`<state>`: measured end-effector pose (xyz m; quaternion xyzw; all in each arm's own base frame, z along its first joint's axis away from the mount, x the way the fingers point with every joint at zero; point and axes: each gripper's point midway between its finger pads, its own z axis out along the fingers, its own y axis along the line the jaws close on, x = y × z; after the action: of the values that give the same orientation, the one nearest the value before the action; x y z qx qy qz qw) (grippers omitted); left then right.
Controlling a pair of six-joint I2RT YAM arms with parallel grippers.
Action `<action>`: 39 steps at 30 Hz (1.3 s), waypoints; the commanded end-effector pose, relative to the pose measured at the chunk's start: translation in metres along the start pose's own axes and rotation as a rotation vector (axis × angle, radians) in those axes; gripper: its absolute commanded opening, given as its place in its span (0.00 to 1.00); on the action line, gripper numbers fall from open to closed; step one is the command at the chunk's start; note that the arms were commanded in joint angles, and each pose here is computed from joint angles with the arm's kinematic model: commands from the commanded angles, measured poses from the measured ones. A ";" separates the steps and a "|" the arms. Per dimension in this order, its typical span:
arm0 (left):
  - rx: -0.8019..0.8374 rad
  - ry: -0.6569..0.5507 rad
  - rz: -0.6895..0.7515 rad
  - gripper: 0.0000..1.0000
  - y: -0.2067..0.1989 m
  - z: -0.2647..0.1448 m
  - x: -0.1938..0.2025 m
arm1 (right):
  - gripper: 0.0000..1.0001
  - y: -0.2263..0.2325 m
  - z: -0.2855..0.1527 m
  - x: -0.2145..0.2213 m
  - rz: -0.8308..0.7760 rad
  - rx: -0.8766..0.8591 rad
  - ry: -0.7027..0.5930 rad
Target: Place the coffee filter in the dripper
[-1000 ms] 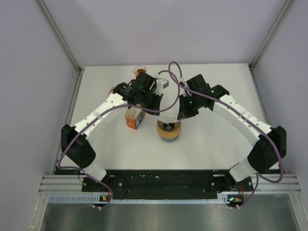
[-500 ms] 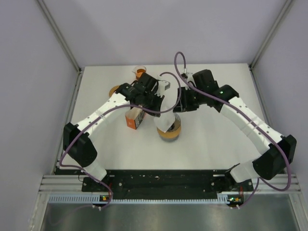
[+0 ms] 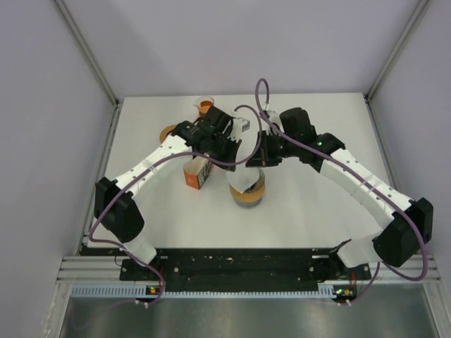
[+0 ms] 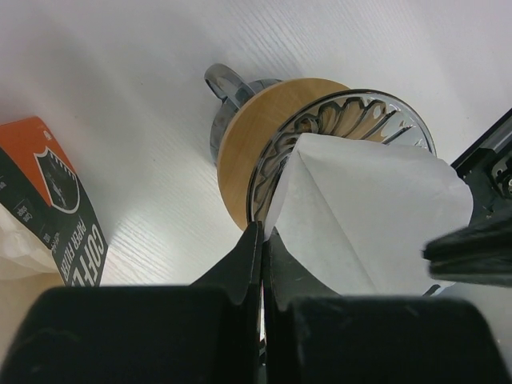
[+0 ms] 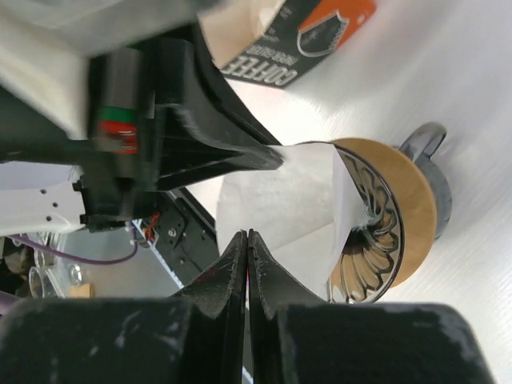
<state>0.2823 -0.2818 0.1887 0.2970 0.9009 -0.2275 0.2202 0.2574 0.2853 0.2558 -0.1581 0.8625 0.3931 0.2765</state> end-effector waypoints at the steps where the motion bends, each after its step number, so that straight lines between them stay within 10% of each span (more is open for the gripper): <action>1: 0.031 -0.032 0.018 0.00 -0.009 -0.005 -0.013 | 0.00 0.000 0.017 0.007 0.034 -0.013 0.019; 18: 0.060 -0.020 0.014 0.00 -0.011 -0.008 -0.015 | 0.00 -0.042 0.042 0.037 0.093 0.106 0.070; 30: 0.125 -0.088 0.020 0.60 -0.012 -0.044 -0.038 | 0.00 -0.050 0.050 0.045 -0.025 0.261 0.120; 39: 0.120 -0.201 -0.255 0.64 0.027 -0.072 -0.039 | 0.00 -0.037 0.061 0.047 -0.165 0.367 0.183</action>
<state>0.3039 -0.2559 0.2315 0.2365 0.8992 -0.2973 0.2171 0.2606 0.3023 0.1681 -0.1728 0.9252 0.2367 0.2412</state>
